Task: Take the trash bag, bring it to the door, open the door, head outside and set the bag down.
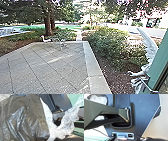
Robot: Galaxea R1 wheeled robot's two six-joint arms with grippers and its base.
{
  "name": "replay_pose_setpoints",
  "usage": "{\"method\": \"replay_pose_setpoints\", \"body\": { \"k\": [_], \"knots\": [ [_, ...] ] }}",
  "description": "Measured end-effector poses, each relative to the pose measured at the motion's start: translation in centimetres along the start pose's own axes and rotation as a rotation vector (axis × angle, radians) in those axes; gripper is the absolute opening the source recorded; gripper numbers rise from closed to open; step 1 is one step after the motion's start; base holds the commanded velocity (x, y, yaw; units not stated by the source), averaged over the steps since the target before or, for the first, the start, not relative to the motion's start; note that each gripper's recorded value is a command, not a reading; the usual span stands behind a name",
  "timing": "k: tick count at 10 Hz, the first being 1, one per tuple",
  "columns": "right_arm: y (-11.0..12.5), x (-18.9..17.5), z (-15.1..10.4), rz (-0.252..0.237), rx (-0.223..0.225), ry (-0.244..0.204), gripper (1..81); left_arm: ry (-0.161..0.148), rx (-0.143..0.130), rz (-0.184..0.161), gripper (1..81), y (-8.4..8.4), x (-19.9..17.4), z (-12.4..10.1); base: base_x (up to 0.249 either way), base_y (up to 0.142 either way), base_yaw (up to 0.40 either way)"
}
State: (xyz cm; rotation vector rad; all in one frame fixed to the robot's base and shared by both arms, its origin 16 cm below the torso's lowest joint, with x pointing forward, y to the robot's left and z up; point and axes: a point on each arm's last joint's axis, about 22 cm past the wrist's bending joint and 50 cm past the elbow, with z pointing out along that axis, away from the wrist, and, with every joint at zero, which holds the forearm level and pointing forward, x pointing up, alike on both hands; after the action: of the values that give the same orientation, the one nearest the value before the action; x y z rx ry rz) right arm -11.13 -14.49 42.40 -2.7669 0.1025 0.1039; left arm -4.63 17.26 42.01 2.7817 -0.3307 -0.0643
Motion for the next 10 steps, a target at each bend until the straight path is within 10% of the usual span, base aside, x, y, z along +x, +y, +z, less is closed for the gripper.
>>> {"method": "replay_pose_setpoints", "body": {
  "k": [6,10],
  "knots": [
    [-0.1,0.2,0.0,-0.002,0.001,0.000,81.1,0.001,0.000,-0.002,1.0,0.0,0.2,0.0,0.015,0.000,0.000],
    [0.0,1.6,-0.1,-0.099,-0.004,-0.040,81.1,0.033,0.007,-0.104,1.0,-0.2,-2.0,-0.1,0.000,0.000,0.000]
  ]
}}
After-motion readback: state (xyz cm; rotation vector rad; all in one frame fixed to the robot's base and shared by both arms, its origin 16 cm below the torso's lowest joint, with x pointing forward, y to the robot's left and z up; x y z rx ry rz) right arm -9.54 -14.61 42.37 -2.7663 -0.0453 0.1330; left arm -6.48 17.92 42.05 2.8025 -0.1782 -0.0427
